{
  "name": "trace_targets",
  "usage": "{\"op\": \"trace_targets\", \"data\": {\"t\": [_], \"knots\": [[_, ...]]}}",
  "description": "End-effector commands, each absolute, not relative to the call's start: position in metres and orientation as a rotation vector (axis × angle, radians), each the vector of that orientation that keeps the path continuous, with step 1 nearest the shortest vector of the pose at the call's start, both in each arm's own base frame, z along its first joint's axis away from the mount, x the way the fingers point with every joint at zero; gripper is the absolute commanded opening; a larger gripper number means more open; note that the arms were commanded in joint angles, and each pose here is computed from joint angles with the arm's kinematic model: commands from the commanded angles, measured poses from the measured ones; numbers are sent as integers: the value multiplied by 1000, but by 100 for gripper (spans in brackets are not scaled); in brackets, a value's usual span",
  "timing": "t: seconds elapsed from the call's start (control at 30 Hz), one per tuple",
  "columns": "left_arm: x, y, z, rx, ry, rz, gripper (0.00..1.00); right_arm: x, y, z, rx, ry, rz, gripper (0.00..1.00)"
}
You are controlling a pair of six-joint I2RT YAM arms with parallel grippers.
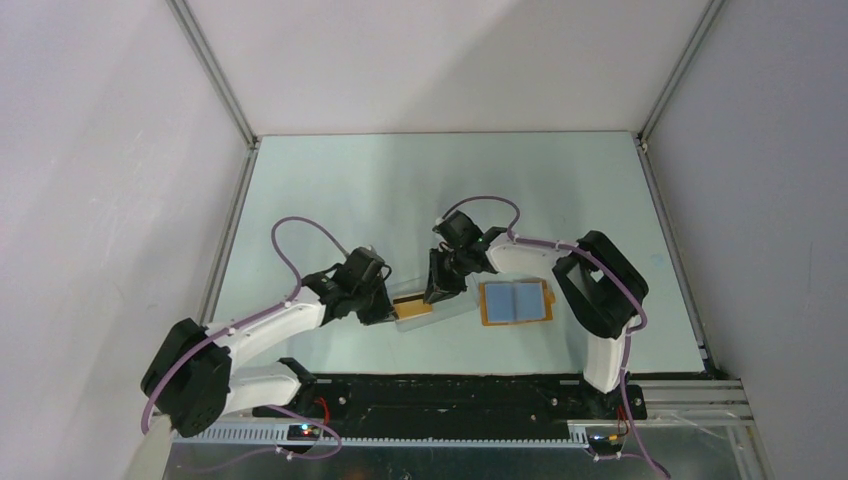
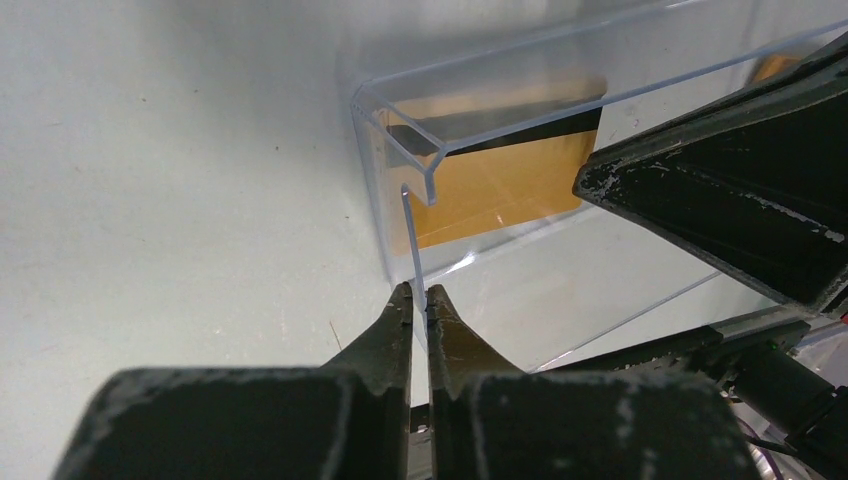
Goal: Put the credit cards into the card holder
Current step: Pick up the credit card from the storage box.
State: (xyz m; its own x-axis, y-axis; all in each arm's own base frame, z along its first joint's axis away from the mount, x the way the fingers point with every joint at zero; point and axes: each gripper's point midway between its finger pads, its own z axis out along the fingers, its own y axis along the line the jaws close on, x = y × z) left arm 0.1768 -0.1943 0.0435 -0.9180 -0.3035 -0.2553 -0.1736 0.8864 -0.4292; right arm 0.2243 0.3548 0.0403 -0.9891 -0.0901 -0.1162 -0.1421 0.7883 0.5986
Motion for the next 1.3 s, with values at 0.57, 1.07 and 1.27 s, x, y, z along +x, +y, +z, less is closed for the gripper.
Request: {"op": "trace_targets", "data": {"t": [0.57, 1.07, 1.27], "knots": [[186, -197, 49, -318, 2717, -567, 5, 232, 364, 36, -183, 2854, 942, 23], [185, -196, 46, -316, 2726, -557, 4, 228, 374, 68, -206, 2786, 1024, 13], [185, -195, 46, -316, 2724, -554, 3, 227, 366, 72, -214, 2777, 960, 6]]}}
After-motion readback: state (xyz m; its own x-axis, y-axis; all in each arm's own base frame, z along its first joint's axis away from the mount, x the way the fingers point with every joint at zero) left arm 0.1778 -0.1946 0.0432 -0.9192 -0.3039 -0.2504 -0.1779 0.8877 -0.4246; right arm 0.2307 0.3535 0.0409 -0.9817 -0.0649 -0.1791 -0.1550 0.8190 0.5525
